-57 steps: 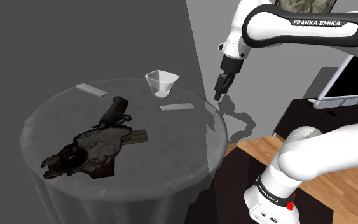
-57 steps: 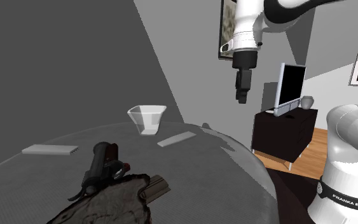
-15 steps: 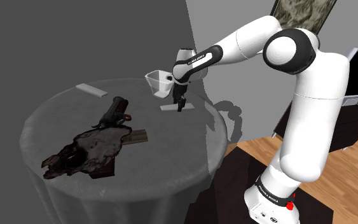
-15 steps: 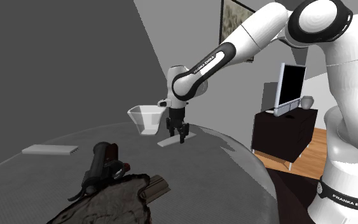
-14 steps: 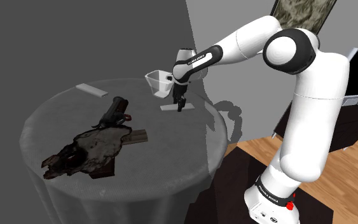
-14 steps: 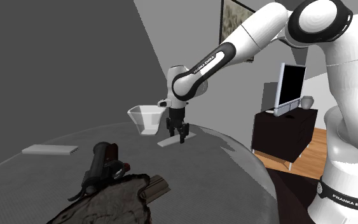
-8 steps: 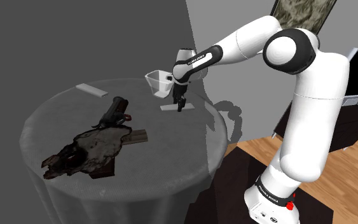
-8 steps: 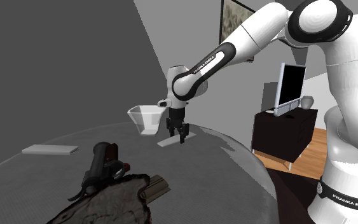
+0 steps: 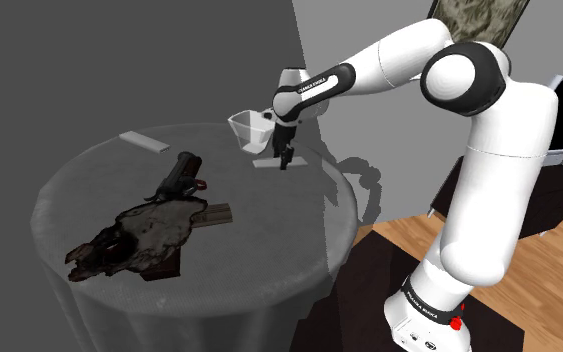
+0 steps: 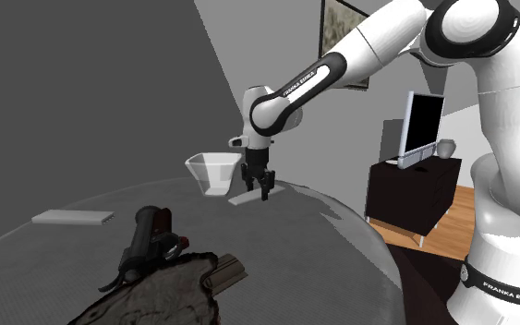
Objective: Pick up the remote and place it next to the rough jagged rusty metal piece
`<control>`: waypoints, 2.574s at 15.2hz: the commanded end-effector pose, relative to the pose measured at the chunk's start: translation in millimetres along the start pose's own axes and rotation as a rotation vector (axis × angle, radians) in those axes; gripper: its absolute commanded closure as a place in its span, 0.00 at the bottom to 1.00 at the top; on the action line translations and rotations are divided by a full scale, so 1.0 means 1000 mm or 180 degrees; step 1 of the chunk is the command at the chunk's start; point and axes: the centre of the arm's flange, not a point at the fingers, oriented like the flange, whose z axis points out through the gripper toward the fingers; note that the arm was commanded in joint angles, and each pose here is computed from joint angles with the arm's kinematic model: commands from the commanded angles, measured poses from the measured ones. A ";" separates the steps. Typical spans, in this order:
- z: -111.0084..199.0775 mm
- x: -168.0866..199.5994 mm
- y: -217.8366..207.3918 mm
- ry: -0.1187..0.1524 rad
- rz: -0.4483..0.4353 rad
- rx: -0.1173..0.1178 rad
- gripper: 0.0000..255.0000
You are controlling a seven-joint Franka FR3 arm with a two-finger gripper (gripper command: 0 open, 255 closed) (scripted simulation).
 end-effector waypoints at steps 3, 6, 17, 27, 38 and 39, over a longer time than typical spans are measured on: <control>-0.021 0.000 0.000 0.0000 0.0000 0.0000 1.00; -0.037 0.000 0.000 0.0000 0.0000 0.0000 1.00; -0.095 -0.001 0.001 0.0000 0.0000 0.0000 1.00; -0.123 0.028 -0.044 0.0000 0.0000 0.0000 1.00; -0.125 0.105 -0.166 0.0000 0.0000 0.0000 1.00; -0.125 0.113 -0.177 0.0000 0.0000 0.0000 1.00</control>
